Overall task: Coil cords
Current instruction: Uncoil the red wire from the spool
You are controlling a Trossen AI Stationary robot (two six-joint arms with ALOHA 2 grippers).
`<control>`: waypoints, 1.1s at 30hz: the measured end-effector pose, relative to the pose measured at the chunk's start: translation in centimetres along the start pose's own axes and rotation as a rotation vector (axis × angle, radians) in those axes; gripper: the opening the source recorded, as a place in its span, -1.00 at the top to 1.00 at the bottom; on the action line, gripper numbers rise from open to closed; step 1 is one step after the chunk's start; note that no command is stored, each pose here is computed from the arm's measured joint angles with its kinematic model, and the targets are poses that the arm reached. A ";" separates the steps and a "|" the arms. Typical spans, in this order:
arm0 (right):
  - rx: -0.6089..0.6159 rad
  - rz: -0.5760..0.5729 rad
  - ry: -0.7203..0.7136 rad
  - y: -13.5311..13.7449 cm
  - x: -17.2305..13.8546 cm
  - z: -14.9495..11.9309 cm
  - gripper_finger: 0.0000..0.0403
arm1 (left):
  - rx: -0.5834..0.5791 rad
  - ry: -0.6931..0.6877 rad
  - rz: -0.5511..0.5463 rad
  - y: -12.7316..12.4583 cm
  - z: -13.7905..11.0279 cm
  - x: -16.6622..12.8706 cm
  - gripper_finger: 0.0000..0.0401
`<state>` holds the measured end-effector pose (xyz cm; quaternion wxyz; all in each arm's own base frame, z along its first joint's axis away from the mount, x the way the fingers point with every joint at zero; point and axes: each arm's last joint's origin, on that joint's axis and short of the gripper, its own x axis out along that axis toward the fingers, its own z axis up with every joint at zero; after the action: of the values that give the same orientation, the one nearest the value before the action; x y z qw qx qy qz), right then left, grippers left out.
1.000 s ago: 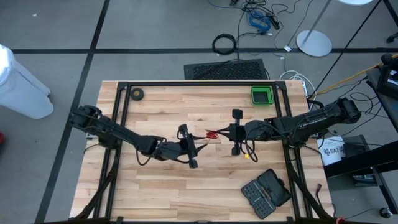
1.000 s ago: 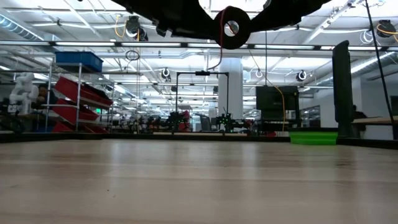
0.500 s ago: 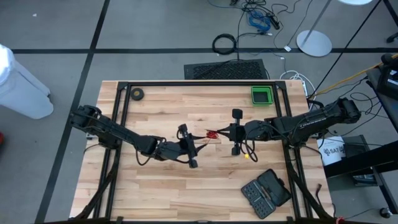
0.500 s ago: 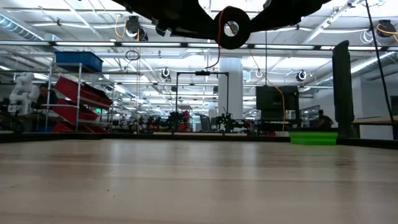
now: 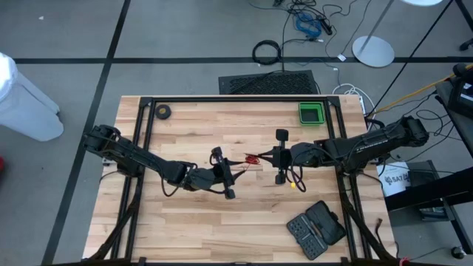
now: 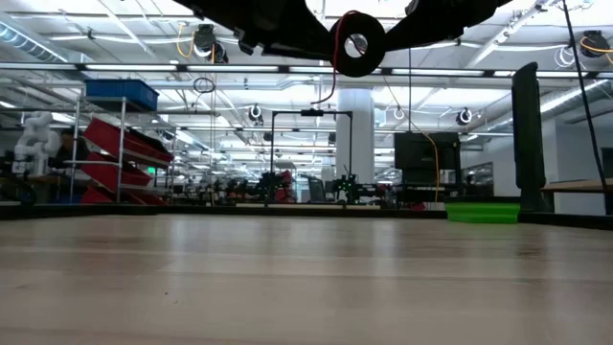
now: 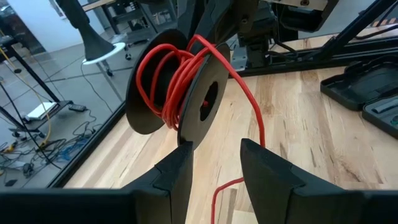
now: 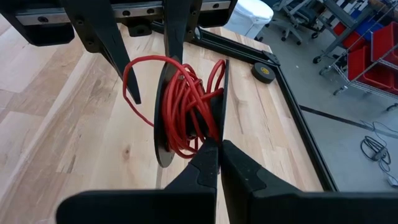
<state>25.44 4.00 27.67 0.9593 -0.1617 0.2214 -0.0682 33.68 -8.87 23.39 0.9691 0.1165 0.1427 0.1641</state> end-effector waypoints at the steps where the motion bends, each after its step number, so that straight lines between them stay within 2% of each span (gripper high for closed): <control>1: 0.000 0.000 0.000 0.0 0.0 0.0 1.00 | 0.000 0.000 0.000 0.0 0.0 0.0 0.29; 19: -0.022 0.000 0.009 0.0 0.0 -0.1 1.00 | 0.000 -0.001 0.004 0.0 0.0 -0.1 0.29; 33: -0.022 0.001 0.009 0.0 0.0 -0.1 1.00 | 0.009 -0.036 0.012 0.0 1.4 -1.6 0.29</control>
<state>25.40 4.00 27.59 0.9564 -0.1720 0.2266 -0.0659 32.63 -9.66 25.05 0.9700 0.1247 0.1251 0.1672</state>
